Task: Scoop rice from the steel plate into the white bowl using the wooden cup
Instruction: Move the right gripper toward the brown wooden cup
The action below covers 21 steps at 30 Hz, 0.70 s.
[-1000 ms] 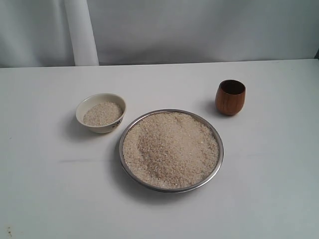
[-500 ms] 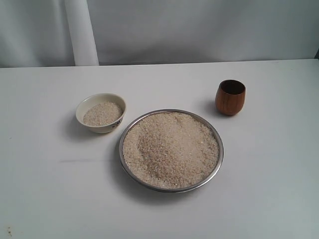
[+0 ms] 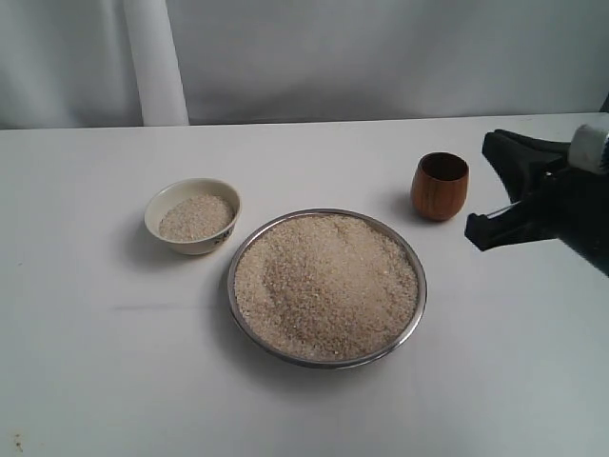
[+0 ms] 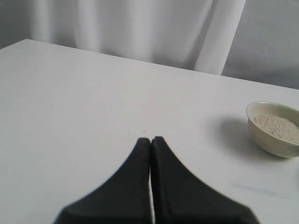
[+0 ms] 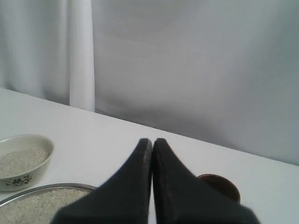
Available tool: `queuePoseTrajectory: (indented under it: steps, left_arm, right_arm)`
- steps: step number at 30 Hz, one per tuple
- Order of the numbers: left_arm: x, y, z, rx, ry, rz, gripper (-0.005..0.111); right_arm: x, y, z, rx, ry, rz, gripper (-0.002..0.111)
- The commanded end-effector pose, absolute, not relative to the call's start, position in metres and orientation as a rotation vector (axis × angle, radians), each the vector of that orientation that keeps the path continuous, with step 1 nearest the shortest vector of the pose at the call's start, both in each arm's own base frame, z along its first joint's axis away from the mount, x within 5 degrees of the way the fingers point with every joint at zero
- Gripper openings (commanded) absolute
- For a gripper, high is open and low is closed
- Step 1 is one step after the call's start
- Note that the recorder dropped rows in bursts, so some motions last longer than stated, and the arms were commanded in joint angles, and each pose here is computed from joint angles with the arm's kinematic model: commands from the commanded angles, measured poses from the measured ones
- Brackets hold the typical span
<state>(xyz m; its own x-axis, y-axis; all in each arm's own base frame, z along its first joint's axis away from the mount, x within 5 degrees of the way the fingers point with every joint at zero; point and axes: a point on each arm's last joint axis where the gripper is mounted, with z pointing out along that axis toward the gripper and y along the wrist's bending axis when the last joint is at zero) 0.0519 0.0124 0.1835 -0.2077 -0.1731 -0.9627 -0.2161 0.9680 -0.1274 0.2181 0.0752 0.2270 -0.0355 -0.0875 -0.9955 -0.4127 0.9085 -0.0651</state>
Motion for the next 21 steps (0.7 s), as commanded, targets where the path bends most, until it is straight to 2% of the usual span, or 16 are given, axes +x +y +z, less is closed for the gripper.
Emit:
queuePoseTrajectory:
  steps: [1, 6, 13, 21]
  left_arm:
    - [0.053, 0.012, 0.183, -0.29, 1.791, 0.033, 0.0]
    - [0.053, 0.012, 0.183, -0.29, 1.791, 0.033, 0.0]
    - [0.053, 0.012, 0.183, -0.29, 1.791, 0.033, 0.0]
    - [0.053, 0.012, 0.183, -0.29, 1.791, 0.033, 0.0]
  right_arm:
    - [0.239, 0.076, 0.201, -0.337, 1.575, 0.254, 0.0]
    - [0.258, 0.067, 0.158, -0.206, 1.612, 0.165, 0.0]
    - [0.273, 0.067, 0.102, -0.218, 1.797, 0.135, 0.0]
    - [0.282, 0.065, 0.081, -0.171, 1.853, 0.1, 0.0]
